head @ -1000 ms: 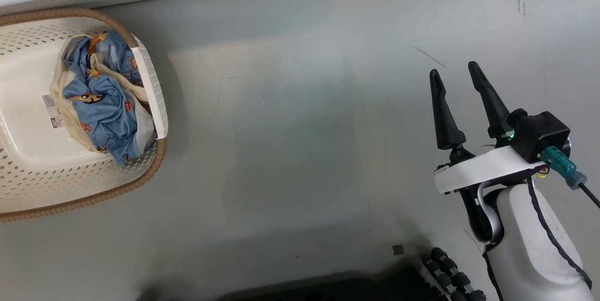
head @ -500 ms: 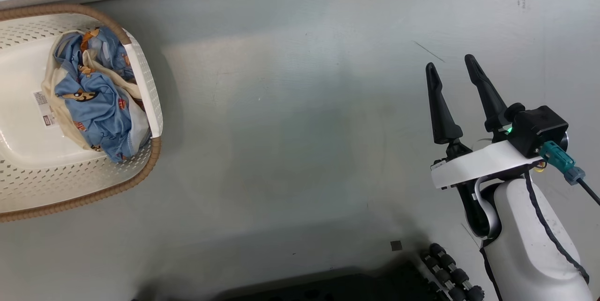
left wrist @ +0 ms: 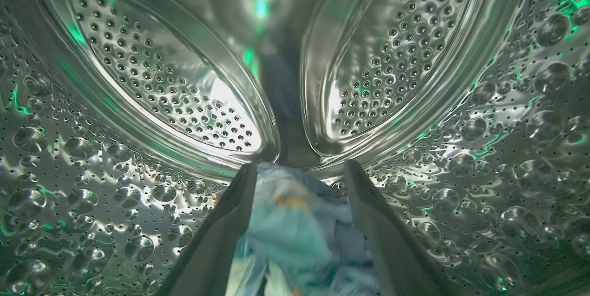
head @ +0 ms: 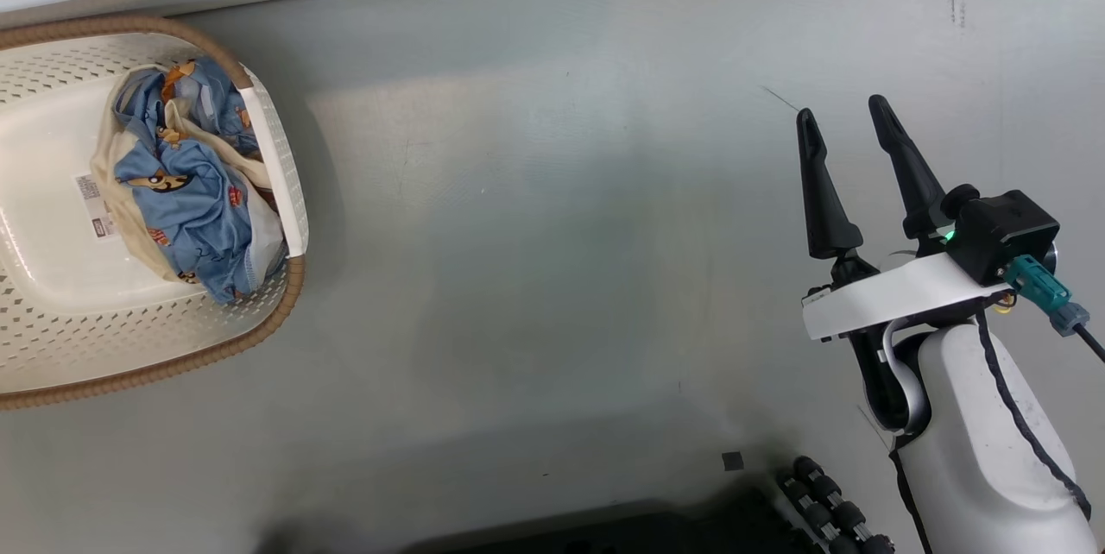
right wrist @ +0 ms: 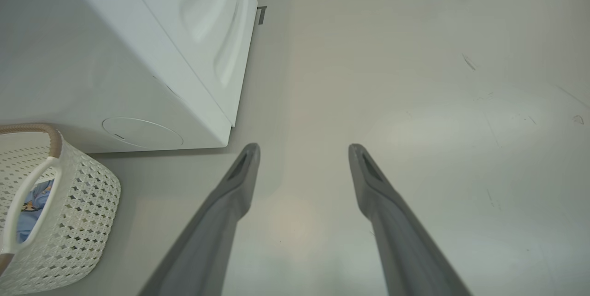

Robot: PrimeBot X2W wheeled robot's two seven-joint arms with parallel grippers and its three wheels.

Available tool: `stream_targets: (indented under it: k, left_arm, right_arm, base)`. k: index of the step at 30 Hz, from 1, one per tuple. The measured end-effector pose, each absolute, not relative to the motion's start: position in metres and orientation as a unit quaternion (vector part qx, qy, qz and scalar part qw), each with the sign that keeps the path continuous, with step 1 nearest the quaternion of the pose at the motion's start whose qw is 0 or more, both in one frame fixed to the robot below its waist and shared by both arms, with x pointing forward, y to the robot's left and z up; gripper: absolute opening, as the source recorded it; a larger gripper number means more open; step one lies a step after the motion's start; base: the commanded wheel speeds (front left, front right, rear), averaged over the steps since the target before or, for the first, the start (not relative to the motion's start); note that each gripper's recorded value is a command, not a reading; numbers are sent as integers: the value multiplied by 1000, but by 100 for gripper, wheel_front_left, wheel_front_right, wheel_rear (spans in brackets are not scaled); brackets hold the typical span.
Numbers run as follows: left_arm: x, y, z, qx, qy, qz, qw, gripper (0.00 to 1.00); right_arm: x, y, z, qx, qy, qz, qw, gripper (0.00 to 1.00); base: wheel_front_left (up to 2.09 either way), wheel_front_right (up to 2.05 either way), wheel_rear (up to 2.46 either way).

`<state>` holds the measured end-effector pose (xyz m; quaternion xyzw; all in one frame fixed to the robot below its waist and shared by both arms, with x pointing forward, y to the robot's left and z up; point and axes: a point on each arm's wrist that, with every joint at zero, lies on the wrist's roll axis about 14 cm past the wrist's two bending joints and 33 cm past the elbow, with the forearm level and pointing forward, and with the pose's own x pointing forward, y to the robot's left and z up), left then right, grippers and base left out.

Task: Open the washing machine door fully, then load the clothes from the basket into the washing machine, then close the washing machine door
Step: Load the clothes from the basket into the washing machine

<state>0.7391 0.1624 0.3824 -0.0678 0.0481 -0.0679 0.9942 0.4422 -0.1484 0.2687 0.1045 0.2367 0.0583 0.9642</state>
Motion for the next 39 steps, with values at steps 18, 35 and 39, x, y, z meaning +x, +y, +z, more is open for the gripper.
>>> stream_targets:
  k: [18, 35, 39]
  left_arm:
    - [699, 172, 386, -77, 62, -50, 994, 100]
    - [634, 180, 400, -87, 81, -37, 992, 100]
    - [619, 183, 413, -83, 78, -35, 993, 100]
  right_arm:
    - [465, -152, 306, 95, 184, 66, 976, 100]
    - [465, -148, 358, 93, 134, 74, 984, 100]
    - [456, -149, 369, 93, 129, 73, 985, 100]
  base:
    - [0, 0, 0]
    - [0, 0, 0]
    - [0, 0, 0]
